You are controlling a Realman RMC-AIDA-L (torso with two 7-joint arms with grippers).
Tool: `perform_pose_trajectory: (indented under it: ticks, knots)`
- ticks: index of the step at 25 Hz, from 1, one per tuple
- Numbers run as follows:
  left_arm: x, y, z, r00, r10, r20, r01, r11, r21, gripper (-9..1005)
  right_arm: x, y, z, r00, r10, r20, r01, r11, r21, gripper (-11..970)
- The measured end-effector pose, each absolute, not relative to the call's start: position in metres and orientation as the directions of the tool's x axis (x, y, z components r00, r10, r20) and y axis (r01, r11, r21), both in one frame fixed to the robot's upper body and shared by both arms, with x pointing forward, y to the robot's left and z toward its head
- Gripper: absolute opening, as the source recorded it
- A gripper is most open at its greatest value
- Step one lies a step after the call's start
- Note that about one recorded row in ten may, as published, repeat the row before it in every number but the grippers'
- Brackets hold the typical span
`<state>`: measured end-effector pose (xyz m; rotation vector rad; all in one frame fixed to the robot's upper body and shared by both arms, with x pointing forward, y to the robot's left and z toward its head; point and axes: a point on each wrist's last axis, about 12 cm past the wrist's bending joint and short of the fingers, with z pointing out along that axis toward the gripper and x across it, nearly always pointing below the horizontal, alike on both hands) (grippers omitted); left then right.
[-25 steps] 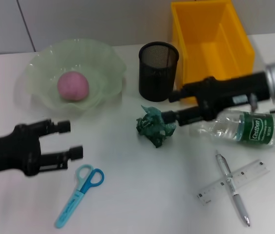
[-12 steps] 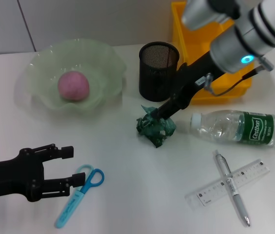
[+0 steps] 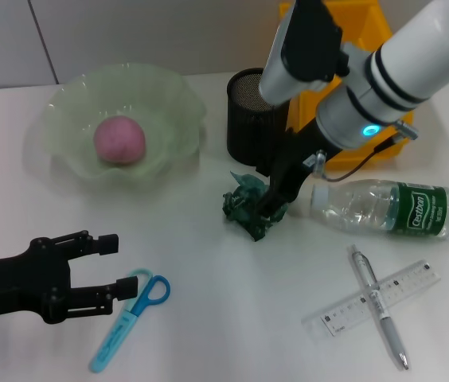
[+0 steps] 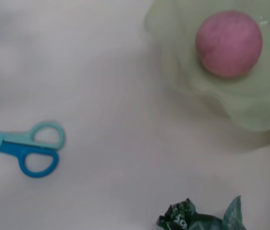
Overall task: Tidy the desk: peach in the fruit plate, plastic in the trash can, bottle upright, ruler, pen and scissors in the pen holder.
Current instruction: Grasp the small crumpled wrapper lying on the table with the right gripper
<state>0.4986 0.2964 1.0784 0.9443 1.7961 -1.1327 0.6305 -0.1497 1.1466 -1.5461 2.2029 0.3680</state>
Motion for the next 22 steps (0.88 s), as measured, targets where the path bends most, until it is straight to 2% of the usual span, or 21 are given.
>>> perform_pose_trajectory:
  ticks: [8,22]
  knots:
    - [0.502,0.297,1.080,-0.399,0.178,-0.900,0.887,0.325,-0.329,841,0.623,-0.141,1.136,-0.240,-0.844,-0.479,-0.958,0.287,-0.026,740]
    - [0.505,0.298,1.082,-0.393,0.183,-0.901,0.888,0.332,-0.319,841,0.625,-0.137,1.123,-0.239,-0.855,-0.461,-0.954,0.296,-0.054,735]
